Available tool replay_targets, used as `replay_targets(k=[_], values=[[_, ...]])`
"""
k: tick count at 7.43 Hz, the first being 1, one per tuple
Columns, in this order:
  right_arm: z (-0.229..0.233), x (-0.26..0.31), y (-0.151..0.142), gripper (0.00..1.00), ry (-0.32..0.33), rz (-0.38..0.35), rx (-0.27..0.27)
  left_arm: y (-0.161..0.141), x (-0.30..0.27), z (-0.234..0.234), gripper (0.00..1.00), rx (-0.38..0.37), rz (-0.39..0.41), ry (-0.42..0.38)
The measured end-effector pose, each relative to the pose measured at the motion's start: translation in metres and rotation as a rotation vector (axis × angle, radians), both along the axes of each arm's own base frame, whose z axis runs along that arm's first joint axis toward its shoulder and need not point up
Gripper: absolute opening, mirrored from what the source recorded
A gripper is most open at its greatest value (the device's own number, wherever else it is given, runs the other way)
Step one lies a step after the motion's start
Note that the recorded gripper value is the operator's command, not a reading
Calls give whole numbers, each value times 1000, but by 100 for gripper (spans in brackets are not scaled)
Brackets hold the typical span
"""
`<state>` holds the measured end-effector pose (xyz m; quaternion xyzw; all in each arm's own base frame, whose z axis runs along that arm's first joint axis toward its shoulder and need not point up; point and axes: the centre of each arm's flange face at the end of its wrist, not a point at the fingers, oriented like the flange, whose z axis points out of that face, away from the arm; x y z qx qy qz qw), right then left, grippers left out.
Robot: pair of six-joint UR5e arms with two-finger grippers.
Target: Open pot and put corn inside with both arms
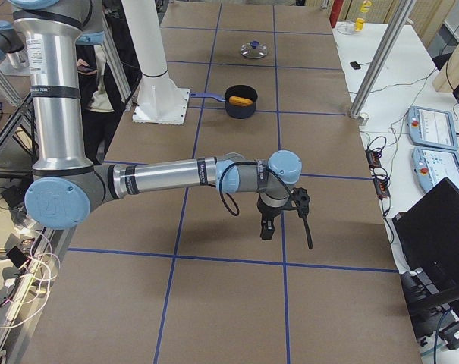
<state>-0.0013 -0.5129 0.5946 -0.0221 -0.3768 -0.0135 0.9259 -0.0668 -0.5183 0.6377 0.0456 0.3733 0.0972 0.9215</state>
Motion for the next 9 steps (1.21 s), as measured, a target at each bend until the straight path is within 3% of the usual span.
replay_targets(k=[3,6,9], values=[[7,0,-4,100,9,1,-11,1,0,-1,97,3,0,0],[6,0,-7,100,7,0,46,3,0,0,97,2,0,0],[12,1,-7,100,19,3,51,5,0,-1,97,6,-1,0]])
